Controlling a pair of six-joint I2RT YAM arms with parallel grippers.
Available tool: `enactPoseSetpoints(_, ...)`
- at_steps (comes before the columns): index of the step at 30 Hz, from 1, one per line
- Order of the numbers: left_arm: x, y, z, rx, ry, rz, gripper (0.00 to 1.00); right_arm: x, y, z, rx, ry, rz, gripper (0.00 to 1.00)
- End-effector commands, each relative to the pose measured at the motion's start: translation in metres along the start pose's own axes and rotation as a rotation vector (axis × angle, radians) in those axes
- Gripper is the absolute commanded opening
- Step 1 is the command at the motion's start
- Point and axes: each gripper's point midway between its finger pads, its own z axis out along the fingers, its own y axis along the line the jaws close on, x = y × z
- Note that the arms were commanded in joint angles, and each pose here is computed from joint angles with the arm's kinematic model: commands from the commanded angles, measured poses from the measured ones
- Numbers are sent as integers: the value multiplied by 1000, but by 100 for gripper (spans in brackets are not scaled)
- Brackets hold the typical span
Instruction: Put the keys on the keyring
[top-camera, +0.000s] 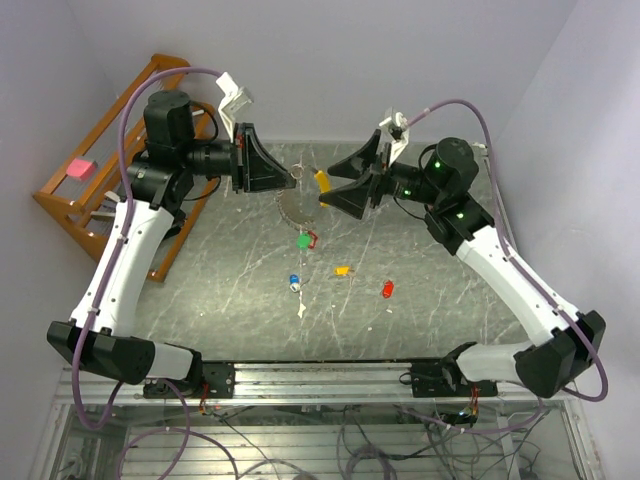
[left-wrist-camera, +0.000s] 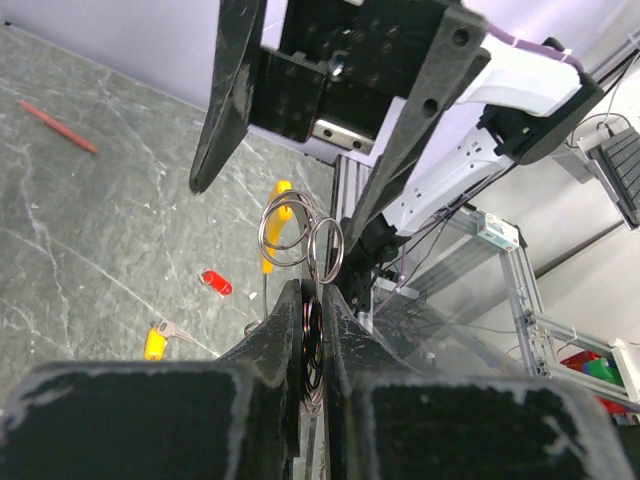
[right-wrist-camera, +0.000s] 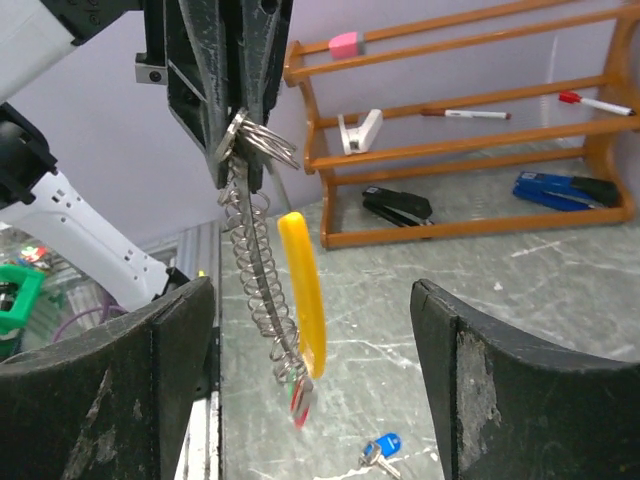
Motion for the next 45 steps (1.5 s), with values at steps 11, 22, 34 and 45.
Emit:
enactPoseSetpoints(11,-18,-25,-2,103,-44,30,7,7,9,26,-209,-7,24,43)
enactPoseSetpoints(22,-23,-18,0,69,-50,39,8,14,19,27,-245,7,70,0)
enactPoseSetpoints(34,-30,-20,2,96,-73,6,27,18,22,31,-248,0,78,0)
enactPoseSetpoints(45,-26,-18,3,85,-62,6,29,11,22,35,-245,-44,87,0)
